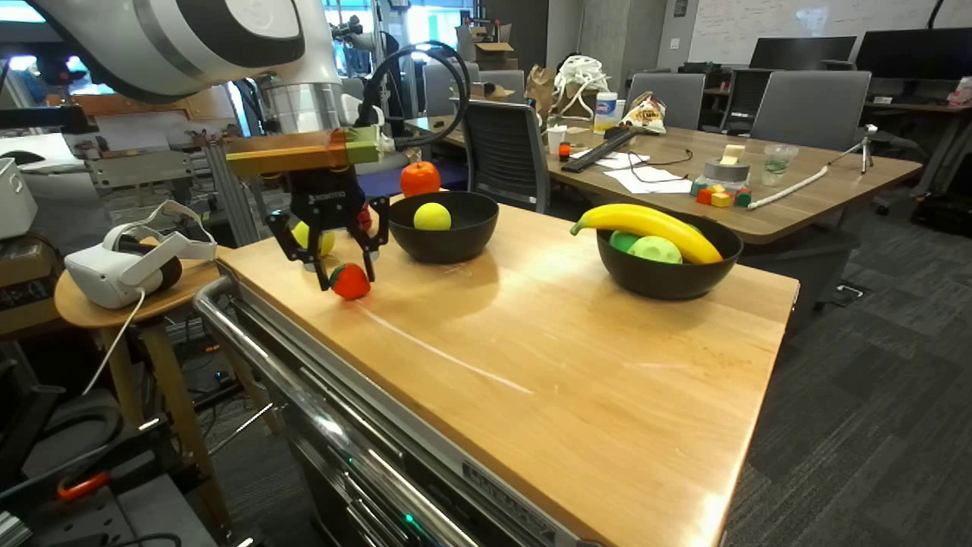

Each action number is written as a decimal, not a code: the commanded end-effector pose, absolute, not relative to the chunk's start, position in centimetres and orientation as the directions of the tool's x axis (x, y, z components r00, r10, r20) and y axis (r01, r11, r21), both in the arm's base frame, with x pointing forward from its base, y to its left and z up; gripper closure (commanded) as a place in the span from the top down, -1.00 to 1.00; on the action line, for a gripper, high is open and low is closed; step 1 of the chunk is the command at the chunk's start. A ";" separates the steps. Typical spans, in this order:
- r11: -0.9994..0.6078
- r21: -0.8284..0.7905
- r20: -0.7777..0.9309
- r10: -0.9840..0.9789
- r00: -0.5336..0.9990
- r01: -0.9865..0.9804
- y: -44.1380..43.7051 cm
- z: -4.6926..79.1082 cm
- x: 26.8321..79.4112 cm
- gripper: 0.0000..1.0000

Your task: Remove the fruits from the bowls

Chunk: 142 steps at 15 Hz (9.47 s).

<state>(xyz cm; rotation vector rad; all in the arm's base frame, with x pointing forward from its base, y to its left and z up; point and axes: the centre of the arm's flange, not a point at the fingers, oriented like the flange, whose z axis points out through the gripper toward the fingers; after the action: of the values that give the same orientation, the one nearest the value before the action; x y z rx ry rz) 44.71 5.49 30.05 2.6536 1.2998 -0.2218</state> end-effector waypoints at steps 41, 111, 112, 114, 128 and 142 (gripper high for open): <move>-0.716 0.127 0.086 0.697 0.711 0.686 4.2 34.5 59.8 0.48; -0.661 0.195 -0.020 0.736 0.677 0.725 9.8 41.4 44.0 1.00; -0.642 0.245 -0.045 0.741 0.670 0.726 9.4 43.6 44.1 1.00; -0.616 0.366 -0.089 0.723 0.685 0.697 7.7 48.3 43.9 1.00; -0.810 0.466 0.004 0.404 0.915 0.356 0.8 53.1 50.8 1.00; -0.977 0.205 0.052 0.076 0.996 0.063 -3.7 45.7 54.5 1.00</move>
<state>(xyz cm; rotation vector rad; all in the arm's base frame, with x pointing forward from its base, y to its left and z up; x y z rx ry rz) 50.50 -1.18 47.47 2.8512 0.2865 0.0959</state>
